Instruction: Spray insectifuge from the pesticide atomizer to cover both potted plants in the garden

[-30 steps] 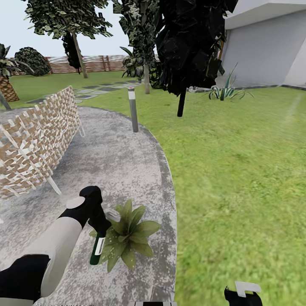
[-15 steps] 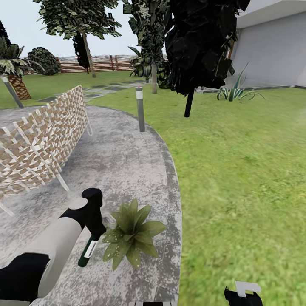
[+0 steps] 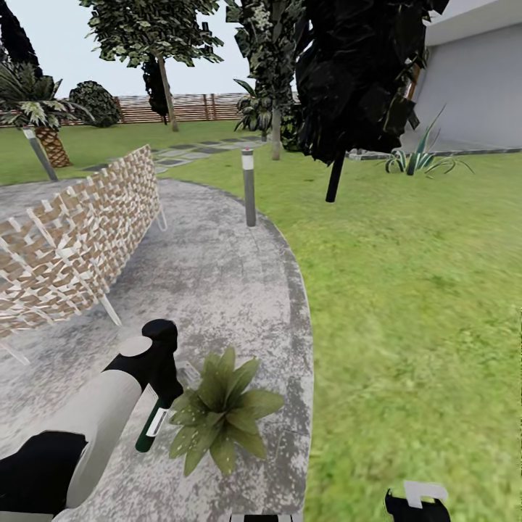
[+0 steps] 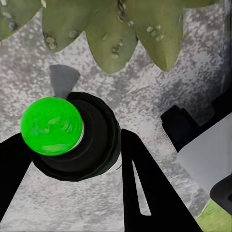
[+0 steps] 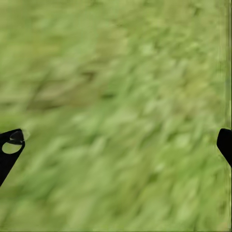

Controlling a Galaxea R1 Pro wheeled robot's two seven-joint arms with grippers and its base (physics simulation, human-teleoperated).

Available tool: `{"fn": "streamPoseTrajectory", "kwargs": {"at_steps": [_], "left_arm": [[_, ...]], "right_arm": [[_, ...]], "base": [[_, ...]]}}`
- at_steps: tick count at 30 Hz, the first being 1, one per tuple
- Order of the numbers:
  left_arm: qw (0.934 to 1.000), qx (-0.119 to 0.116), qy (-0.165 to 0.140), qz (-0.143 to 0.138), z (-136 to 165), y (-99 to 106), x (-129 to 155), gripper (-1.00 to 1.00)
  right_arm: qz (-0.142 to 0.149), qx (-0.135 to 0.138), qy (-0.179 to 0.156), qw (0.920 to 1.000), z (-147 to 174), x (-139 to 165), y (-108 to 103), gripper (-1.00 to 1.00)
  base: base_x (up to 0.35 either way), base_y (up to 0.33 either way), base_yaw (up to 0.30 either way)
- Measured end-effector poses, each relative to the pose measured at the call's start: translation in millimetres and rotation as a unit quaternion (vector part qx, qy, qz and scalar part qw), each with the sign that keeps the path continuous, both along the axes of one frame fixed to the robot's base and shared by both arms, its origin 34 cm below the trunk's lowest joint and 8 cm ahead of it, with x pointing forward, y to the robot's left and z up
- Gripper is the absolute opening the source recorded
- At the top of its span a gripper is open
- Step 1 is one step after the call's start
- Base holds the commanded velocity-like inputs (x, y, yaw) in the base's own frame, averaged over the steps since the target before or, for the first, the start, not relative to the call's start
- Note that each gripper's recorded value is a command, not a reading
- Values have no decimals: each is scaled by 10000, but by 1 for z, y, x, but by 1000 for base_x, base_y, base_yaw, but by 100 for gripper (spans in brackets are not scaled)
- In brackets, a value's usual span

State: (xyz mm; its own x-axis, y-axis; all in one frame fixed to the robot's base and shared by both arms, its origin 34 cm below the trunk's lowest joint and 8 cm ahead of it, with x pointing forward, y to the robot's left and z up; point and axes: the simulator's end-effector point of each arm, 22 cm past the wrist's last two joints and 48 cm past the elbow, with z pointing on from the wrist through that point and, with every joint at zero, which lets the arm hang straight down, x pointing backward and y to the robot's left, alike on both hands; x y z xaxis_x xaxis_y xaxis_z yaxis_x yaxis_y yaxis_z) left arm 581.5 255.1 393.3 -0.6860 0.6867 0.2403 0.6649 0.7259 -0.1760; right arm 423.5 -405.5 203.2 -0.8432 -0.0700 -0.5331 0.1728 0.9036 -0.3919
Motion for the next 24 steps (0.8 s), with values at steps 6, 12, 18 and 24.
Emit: {"fn": "streamPoseTrajectory", "kwargs": {"at_steps": [6,12,18,24], "left_arm": [[10000,7,-8,0,0,1,1,-100],[10000,26,-6,1,0,3,1,-100],[10000,72,-7,30,0,8,1,-100],[9999,101,15,67,-1,12,-2,-100]], "right_arm": [[-8,-17,-2,10000,0,0,-2,100],[-11,-16,-4,10000,0,0,-2,100],[-12,-16,-3,10000,0,0,-2,100],[-13,-15,-5,10000,0,0,-2,100]], "base": [[8,-267,0],[-200,-222,133],[-277,-127,271],[-87,-10,277]]}}
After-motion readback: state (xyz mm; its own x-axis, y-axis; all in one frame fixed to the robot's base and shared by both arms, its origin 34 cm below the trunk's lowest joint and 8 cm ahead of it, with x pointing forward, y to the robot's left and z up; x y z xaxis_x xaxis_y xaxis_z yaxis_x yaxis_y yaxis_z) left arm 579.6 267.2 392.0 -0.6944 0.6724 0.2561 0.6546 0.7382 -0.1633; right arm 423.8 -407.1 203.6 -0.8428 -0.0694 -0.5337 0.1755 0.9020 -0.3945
